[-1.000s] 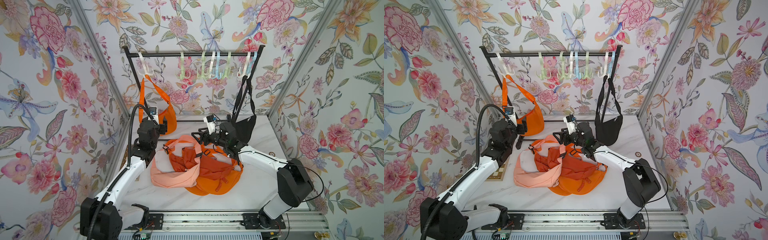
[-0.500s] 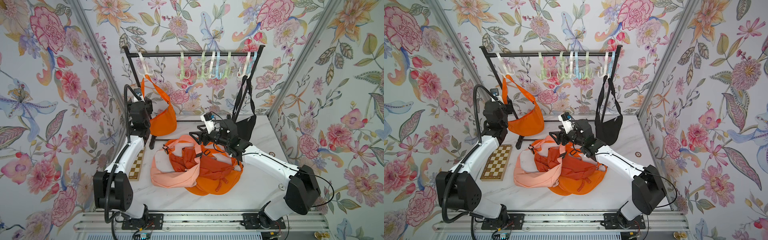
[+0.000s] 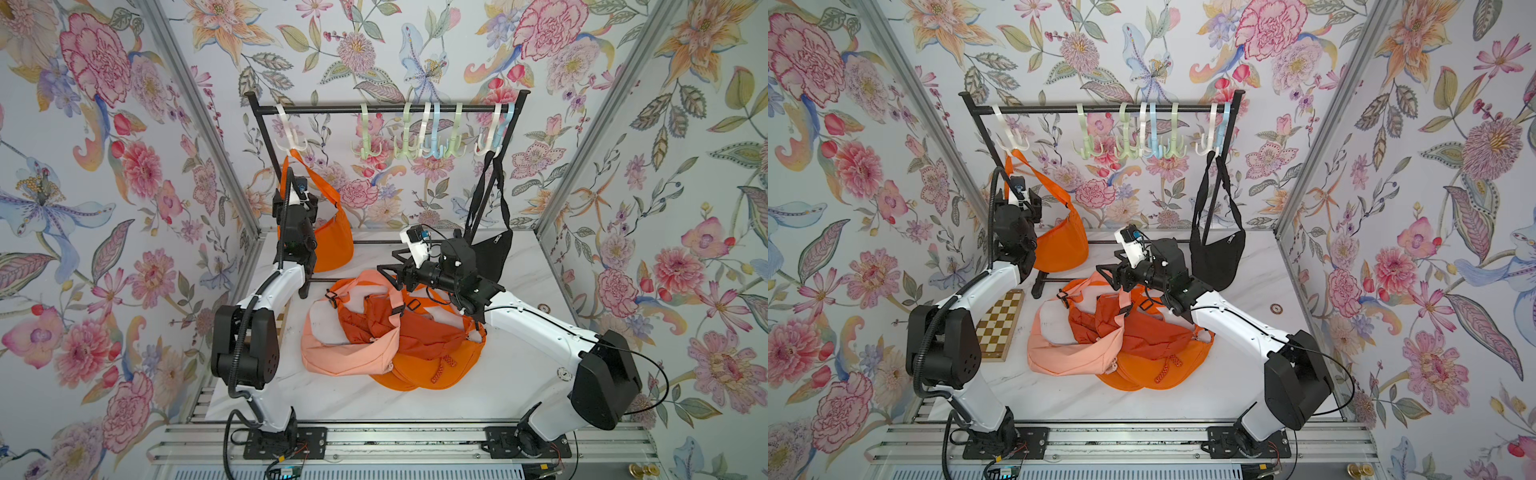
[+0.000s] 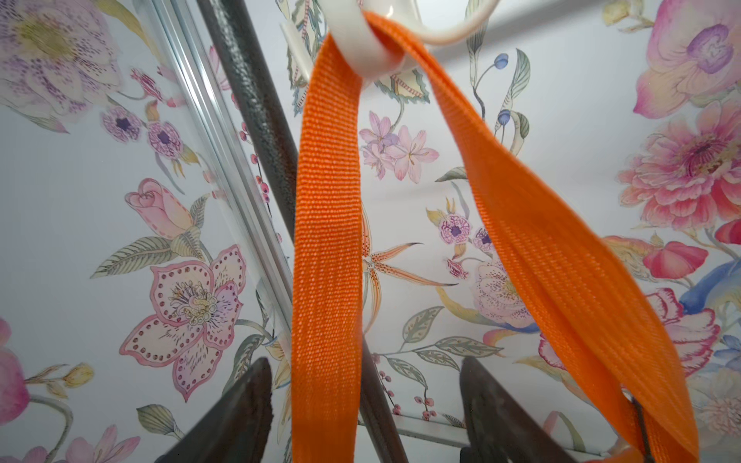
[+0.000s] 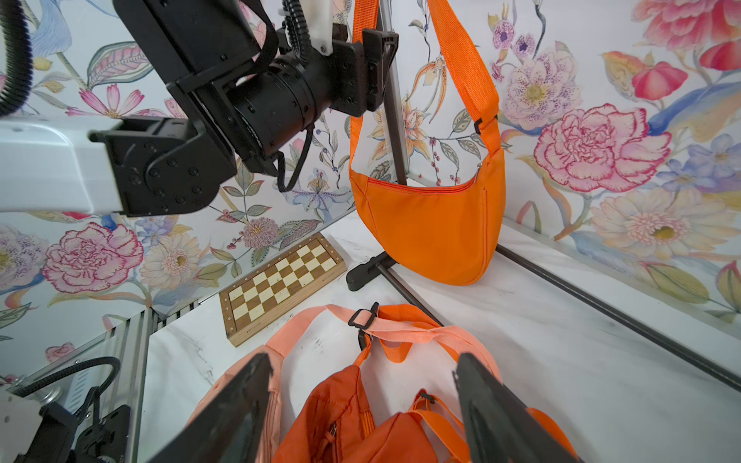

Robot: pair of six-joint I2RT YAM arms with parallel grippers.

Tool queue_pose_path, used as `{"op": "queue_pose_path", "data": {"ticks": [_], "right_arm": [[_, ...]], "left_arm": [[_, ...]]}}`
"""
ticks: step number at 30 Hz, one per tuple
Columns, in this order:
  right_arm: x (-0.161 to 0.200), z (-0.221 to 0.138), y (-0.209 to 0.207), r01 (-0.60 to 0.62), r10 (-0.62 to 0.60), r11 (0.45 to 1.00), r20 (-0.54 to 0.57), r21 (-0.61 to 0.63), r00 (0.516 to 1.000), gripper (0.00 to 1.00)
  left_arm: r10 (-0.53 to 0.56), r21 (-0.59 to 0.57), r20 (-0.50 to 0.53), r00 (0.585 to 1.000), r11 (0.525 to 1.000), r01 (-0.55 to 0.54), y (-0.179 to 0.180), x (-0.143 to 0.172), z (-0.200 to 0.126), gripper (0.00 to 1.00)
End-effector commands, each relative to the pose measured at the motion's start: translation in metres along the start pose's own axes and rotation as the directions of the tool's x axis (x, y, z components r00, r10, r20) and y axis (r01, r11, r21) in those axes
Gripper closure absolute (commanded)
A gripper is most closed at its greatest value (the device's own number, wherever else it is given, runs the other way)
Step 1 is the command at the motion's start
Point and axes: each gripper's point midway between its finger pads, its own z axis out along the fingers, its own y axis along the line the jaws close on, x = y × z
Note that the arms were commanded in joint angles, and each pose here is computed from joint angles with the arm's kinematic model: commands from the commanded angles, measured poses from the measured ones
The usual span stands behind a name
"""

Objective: Take the bag off the hook
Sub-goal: Pick up the bag from the hook.

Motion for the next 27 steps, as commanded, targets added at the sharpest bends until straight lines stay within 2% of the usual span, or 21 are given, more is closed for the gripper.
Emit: {"op": "queue_pose_path", "data": {"ticks": [1,5,10,16,22,24,27], "right_arm": [[0.006,0.003,0.007,-0.004,0.005,0.999,0.011,-0.037,1.0,0.25],[0.015,0.006,0.005,-0.013,0.013,0.999,-0.01,-0.043,1.0,0.26],[0.023,0.008,0.001,-0.022,0.021,0.999,-0.023,-0.037,1.0,0.26],[0.03,0.013,0.0,-0.04,0.039,0.998,-0.031,-0.042,0.999,0.26],[0.03,0.015,0.0,-0.042,0.041,0.998,-0.035,-0.045,0.999,0.26],[0.032,0.015,0.0,-0.042,0.041,0.998,-0.037,-0.046,0.998,0.26],[0.033,0.016,-0.001,-0.044,0.043,0.998,-0.041,-0.045,0.998,0.26]], "left_arm": [[0.031,-0.125,0.003,1.0,0.992,-0.03,0.018,0.027,-0.007,0.25],[0.02,-0.16,-0.004,1.0,0.987,-0.021,0.026,0.048,-0.009,0.25],[-0.02,-0.167,0.038,0.999,0.986,0.027,0.038,0.047,-0.006,0.25],[-0.031,-0.057,0.084,0.996,0.998,0.036,0.03,0.041,0.009,0.25],[-0.025,-0.045,0.076,0.997,0.999,0.029,0.038,0.048,0.023,0.27],[-0.064,-0.018,0.069,0.996,0.998,0.065,0.038,0.051,0.03,0.28],[-0.065,0.04,0.062,0.996,0.997,0.063,0.031,0.053,0.041,0.31]]}}
